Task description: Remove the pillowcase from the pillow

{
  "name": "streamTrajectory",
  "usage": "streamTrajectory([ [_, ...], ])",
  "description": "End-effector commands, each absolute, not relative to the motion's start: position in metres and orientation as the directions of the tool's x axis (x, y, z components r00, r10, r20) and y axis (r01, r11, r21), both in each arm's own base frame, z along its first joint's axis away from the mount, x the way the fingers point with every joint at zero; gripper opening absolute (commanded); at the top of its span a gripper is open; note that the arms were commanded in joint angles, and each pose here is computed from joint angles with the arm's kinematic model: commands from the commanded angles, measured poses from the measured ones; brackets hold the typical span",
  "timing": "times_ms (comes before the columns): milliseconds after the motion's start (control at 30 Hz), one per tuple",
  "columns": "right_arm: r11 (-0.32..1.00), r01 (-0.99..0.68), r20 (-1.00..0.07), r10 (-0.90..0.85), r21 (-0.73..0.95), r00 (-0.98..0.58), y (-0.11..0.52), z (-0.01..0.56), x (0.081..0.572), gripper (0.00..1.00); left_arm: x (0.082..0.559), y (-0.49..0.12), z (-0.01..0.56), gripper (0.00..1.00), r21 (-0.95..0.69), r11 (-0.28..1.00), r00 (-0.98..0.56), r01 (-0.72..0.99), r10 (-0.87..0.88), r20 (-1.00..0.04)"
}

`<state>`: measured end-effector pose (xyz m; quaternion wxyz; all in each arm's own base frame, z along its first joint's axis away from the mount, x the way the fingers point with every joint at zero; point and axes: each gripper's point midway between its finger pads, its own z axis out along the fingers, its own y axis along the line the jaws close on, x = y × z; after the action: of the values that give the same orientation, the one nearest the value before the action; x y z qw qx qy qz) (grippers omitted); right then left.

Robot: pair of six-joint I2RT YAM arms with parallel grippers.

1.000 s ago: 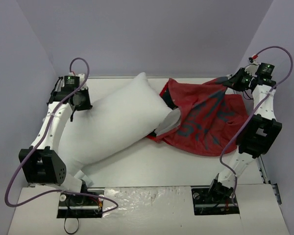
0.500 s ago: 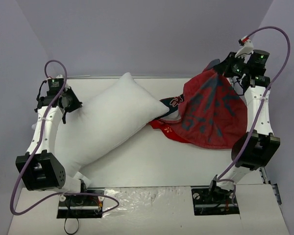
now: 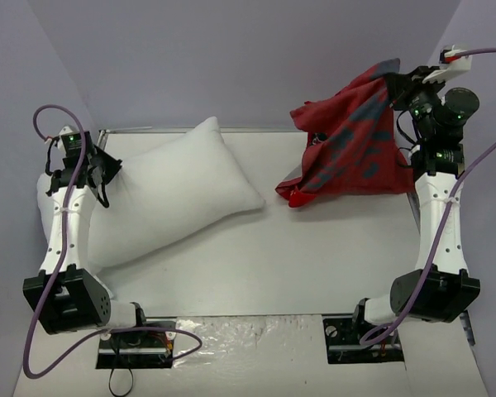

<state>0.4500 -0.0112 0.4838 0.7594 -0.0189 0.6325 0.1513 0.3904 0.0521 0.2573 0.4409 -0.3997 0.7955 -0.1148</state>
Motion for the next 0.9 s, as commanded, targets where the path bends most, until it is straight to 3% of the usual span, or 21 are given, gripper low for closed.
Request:
streamTrajectory([
  [0, 0.945, -0.292, -0.918, 0.242, 0.149, 0.315, 0.000, 0.530, 0.440, 0.00, 0.416, 0.017, 0.292, 0.02, -0.640, 0.685, -0.279, -0.349, -0.728, -0.627],
  [167, 0.911, -0.399, -0.877, 0.271, 0.101, 0.397, 0.026, 0.583, 0.424, 0.00, 0.423, -0.023, 0.287, 0.02, -0.579, 0.766, -0.379, -0.278, -0.641, -0.667],
  [300, 0.920, -0.375, -0.902, 0.256, 0.117, 0.347, 0.026, 0.562, 0.434, 0.00, 0.409, -0.039, 0.271, 0.02, -0.546, 0.760, -0.394, -0.353, -0.650, -0.650],
  [433, 0.953, -0.287, -0.960, 0.168, 0.100, 0.222, 0.014, 0.500, 0.447, 0.00, 0.377, -0.016, 0.266, 0.02, -0.683, 0.550, -0.144, -0.481, -0.818, -0.557],
  [500, 0.954, -0.285, -0.972, 0.151, 0.096, 0.177, 0.015, 0.480, 0.443, 0.00, 0.365, -0.005, 0.251, 0.02, -0.676, 0.512, -0.097, -0.531, -0.828, -0.552],
  [700, 0.933, -0.354, -0.976, 0.130, 0.062, 0.173, 0.029, 0.489, 0.437, 0.00, 0.349, 0.005, 0.251, 0.02, -0.664, 0.468, -0.044, -0.583, -0.834, -0.550],
  [867, 0.948, -0.312, -0.976, 0.123, 0.063, 0.177, 0.024, 0.490, 0.440, 0.00, 0.321, 0.018, 0.241, 0.02, -0.750, 0.254, 0.177, -0.611, -0.879, -0.442],
])
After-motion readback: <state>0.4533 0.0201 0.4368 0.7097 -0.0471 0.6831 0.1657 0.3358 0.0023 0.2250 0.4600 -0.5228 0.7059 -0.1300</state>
